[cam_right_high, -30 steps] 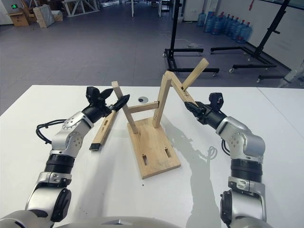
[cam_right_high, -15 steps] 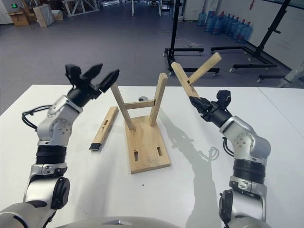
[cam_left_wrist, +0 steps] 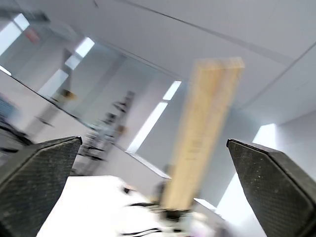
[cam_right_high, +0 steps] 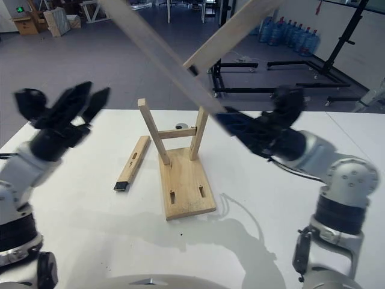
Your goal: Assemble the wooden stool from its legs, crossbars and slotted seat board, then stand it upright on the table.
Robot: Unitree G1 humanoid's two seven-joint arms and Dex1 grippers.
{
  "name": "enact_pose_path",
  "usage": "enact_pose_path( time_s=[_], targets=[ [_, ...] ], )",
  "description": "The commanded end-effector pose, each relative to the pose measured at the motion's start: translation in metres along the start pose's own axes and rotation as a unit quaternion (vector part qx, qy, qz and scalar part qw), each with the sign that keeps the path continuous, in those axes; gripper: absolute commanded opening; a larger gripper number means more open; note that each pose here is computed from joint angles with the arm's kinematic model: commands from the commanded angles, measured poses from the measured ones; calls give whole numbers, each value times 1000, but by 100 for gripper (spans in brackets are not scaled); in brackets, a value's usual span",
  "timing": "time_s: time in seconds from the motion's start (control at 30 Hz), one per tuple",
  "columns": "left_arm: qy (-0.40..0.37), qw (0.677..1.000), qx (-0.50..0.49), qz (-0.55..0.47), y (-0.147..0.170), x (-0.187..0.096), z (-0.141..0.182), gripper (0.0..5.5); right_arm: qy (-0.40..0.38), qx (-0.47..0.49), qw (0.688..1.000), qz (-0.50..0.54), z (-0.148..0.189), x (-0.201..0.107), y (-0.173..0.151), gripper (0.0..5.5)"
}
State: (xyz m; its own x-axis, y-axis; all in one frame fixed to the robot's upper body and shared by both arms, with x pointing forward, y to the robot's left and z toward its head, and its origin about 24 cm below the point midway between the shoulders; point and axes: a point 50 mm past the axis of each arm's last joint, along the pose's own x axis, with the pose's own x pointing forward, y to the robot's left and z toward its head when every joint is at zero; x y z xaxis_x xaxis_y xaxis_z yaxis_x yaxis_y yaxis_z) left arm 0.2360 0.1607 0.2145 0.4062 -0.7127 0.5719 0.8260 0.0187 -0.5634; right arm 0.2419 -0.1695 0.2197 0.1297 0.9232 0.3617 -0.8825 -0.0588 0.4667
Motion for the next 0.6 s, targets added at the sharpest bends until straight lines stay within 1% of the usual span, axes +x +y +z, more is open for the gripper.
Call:
enact_pose_path(
  time_s=[0.03,0.3,0.47,0.6],
  targets=[
    [-8,999,-29,-15,-7,10,-6,540,4,-5,1000,-9,-5,13,-4,204],
    [-24,999,-28,19,1,23,-3,540,10,12,1000,-13,-21,20,-5,204],
    [-38,998,-40,12,2,33,-1,540,19,22,999,-17,-31,22,-6,204],
    [-23,997,-63,30,8,31,-17,540,16,27,999,-18,-33,24,-8,204]
  ],
)
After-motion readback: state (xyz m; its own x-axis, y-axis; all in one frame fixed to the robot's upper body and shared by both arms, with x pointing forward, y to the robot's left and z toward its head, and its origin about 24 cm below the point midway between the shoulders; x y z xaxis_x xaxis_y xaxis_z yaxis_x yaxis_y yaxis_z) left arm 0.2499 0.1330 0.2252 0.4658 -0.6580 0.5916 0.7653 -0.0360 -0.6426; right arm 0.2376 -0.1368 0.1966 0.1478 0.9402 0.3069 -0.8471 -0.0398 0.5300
